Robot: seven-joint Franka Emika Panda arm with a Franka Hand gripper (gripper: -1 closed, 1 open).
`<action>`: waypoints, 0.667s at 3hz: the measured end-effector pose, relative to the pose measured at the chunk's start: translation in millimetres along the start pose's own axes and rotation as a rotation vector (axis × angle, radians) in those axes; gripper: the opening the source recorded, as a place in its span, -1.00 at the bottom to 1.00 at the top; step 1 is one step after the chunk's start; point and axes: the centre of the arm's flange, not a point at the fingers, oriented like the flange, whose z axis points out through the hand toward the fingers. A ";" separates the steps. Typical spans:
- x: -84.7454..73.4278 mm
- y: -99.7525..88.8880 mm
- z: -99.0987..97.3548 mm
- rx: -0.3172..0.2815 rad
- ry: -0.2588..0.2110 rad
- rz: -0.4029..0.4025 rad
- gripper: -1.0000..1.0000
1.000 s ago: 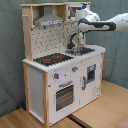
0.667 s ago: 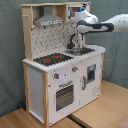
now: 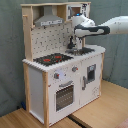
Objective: Play with the kitchen
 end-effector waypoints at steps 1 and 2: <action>5.5 -28.1 0.0 0.042 0.021 0.018 1.00; 5.9 -46.5 6.3 0.095 0.018 0.086 1.00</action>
